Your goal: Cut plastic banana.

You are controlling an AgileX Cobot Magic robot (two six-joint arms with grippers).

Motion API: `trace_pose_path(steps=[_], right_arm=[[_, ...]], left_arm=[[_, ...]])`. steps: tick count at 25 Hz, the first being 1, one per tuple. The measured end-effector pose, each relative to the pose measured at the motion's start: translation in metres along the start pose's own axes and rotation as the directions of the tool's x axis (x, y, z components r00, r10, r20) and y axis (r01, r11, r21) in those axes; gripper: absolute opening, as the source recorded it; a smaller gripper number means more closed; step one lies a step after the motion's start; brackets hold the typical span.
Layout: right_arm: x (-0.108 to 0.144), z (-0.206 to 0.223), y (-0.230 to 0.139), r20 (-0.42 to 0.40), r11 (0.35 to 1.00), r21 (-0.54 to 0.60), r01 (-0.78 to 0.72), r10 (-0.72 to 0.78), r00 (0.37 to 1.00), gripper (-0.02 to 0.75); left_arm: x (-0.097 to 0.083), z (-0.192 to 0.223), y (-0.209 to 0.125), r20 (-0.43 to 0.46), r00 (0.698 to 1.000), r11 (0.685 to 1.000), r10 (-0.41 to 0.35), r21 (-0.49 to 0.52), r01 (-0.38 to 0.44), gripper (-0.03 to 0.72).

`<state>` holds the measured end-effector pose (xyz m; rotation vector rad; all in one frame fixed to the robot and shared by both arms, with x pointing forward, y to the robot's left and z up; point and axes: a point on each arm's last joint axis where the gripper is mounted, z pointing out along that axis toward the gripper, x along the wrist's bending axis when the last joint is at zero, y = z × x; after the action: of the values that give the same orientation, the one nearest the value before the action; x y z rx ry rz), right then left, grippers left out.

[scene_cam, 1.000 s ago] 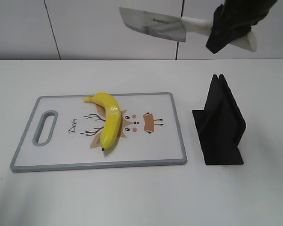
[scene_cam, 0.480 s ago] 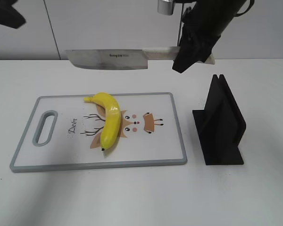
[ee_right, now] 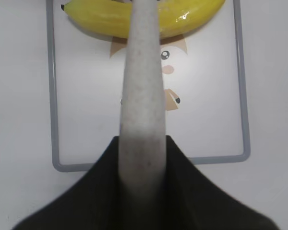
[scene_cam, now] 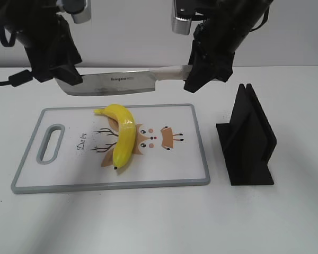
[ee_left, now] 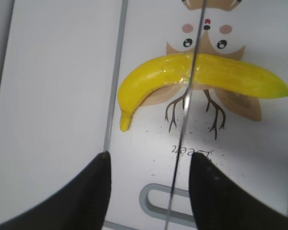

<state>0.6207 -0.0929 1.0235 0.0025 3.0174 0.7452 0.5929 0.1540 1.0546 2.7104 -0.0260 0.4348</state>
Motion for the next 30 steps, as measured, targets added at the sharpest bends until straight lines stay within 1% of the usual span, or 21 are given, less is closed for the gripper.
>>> trace_pose_path(steps=[3,4,5,6,7,8,9,10,12,16,19,23,24,27,30], right_arm=[[-0.002,0.006,0.000,-0.006,1.000,-0.020,-0.014,0.014,1.000,0.169],[-0.003,0.007,0.000,-0.003,0.999,-0.027,-0.017,0.017,1.000,0.169],[-0.003,0.008,0.000,0.002,0.999,-0.031,-0.018,0.018,1.000,0.169],[-0.004,0.008,0.000,0.004,0.999,-0.031,-0.018,0.018,1.000,0.169],[-0.004,0.008,0.001,0.007,0.999,-0.033,-0.019,0.019,1.000,0.169],[-0.004,0.008,0.001,0.011,0.999,-0.034,-0.019,0.019,1.000,0.169],[-0.005,0.008,0.000,0.019,0.999,-0.034,-0.017,0.017,1.000,0.169],[-0.006,0.008,0.000,0.025,0.999,-0.032,-0.008,0.009,1.000,0.169],[-0.007,0.008,-0.001,0.033,1.000,-0.021,0.005,-0.005,0.999,0.169],[-0.011,0.019,-0.006,0.021,1.000,0.008,0.008,-0.008,1.000,0.169],[-0.016,0.038,-0.016,-0.001,0.999,0.044,-0.015,0.015,1.000,0.170],[-0.026,0.085,-0.040,-0.028,0.992,0.109,-0.070,0.073,0.997,0.179],[-0.027,0.100,-0.047,-0.048,0.988,0.127,-0.083,0.090,0.995,0.181],[-0.027,0.119,-0.060,-0.082,0.979,0.161,-0.125,0.140,0.987,0.197],[-0.028,0.122,-0.062,-0.082,0.975,0.170,-0.145,0.161,0.984,0.204]], left_arm=[[0.001,0.012,-0.003,0.024,1.000,1.000,-0.007,0.010,0.007,0.478],[0.001,0.015,-0.004,0.031,0.999,1.000,-0.010,0.013,0.009,0.448],[0.001,0.018,-0.005,0.036,0.999,1.000,-0.011,0.015,0.011,0.387],[0.001,0.019,-0.005,0.040,0.999,1.000,-0.012,0.017,0.012,0.308],[0.001,0.020,-0.006,0.041,0.999,1.000,-0.013,0.017,0.012,0.191],[0.001,0.020,-0.006,0.038,0.999,1.000,-0.013,0.017,0.012,0.098],[0.001,0.020,-0.006,0.037,0.999,1.000,-0.011,0.016,0.011,0.052],[0.001,0.020,-0.005,0.040,0.999,1.000,-0.007,0.016,0.006,0.022],[0.001,0.020,-0.005,0.039,0.999,1.000,-0.002,0.014,0.001,-0.001],[0.001,0.029,-0.006,0.055,0.998,1.000,-0.019,0.000,0.019,-0.012],[0.002,0.049,-0.010,0.081,0.996,0.999,-0.038,0.009,0.038,-0.013],[-0.004,0.100,-0.023,0.071,0.995,0.997,-0.064,0.043,0.061,-0.014],[-0.008,0.114,-0.027,0.085,0.994,0.996,-0.072,0.056,0.067,-0.014],[-0.010,0.124,-0.027,0.080,0.995,0.996,-0.066,0.057,0.062,-0.013],[-0.011,0.126,-0.028,0.083,0.995,0.997,-0.063,0.058,0.059,-0.013]])
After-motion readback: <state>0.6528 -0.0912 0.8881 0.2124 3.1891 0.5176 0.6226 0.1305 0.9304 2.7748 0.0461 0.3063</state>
